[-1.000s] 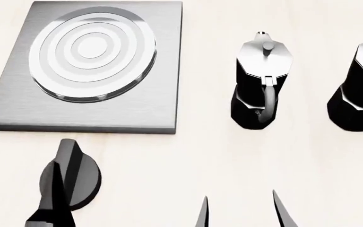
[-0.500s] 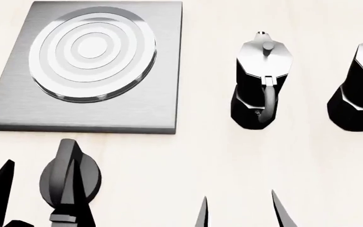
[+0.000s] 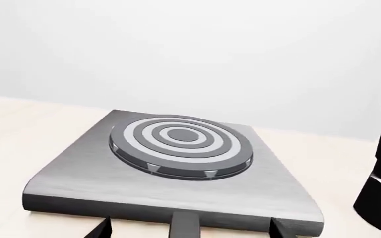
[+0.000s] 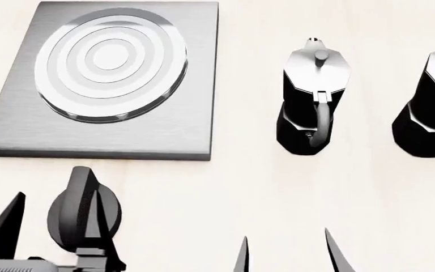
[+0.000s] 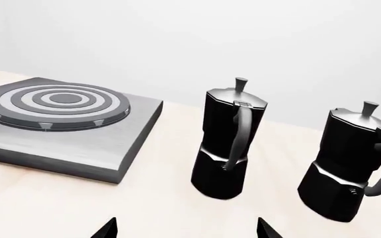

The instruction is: Turn off the stove.

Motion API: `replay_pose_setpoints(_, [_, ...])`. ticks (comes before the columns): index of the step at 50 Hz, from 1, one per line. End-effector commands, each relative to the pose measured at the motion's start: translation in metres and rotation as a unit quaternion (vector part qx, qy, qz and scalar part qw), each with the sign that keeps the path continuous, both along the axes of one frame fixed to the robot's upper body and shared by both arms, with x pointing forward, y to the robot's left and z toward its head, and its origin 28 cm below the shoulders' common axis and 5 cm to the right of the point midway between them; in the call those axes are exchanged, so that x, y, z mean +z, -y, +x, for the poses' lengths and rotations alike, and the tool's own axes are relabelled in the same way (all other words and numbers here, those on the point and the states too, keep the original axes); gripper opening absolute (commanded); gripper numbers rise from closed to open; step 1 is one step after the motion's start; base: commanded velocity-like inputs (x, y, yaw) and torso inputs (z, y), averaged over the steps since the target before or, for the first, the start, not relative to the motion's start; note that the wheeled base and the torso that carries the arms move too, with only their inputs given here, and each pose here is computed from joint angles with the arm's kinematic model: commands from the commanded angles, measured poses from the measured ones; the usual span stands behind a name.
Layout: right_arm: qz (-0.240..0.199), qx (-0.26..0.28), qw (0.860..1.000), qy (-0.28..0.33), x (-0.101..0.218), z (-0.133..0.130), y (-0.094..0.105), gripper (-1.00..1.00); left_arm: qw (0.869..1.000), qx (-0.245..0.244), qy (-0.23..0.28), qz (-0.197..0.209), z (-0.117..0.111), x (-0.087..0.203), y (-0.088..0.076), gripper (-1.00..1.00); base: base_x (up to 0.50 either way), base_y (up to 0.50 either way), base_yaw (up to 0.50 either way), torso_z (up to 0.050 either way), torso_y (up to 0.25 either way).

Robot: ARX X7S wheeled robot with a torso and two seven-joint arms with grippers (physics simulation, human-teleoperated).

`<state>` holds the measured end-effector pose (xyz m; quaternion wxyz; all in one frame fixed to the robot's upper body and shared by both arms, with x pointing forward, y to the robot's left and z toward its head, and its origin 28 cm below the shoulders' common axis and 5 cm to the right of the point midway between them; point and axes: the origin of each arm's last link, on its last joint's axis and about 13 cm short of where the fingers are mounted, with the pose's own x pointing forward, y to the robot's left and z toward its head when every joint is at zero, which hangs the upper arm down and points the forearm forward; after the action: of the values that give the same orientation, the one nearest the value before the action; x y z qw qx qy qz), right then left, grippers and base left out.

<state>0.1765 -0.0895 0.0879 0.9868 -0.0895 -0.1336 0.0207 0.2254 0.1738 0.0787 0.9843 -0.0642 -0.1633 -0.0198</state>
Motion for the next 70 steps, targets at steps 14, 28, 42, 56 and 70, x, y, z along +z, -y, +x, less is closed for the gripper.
replay_pose_setpoints(14, [0.001, -0.003, 1.0, 0.009, 0.003, -0.001, 0.001, 1.0, 0.999, 0.02, -0.018, 0.024, 0.014, -0.019, -0.008, 1.0, 0.0, 0.0, 0.0, 0.0, 0.0])
replay_pose_setpoints(28, [0.001, -0.004, 1.0, 0.01, 0.003, -0.002, 0.001, 1.0, 0.999, 0.031, -0.025, 0.032, 0.014, -0.026, -0.013, 1.0, 0.0, 0.0, 0.0, 0.0, 0.0])
replay_pose_setpoints(42, [0.002, -0.003, 1.0, 0.01, 0.003, -0.001, 0.001, 1.0, 0.998, 0.042, -0.037, 0.034, 0.022, -0.03, -0.016, 1.0, 0.0, 0.0, 0.0, 0.0, 0.0])
replay_pose_setpoints(56, [0.002, -0.003, 1.0, 0.01, 0.004, -0.001, 0.001, 1.0, 0.997, 0.051, -0.047, 0.038, 0.021, -0.034, -0.023, 1.0, 0.0, 0.0, 0.0, 0.0, 0.0])
replay_pose_setpoints(70, [0.001, -0.004, 1.0, 0.01, 0.004, -0.002, 0.001, 1.0, 0.996, 0.062, -0.06, 0.039, 0.016, -0.038, -0.03, 1.0, 0.0, 0.0, 0.0, 0.0, 0.0])
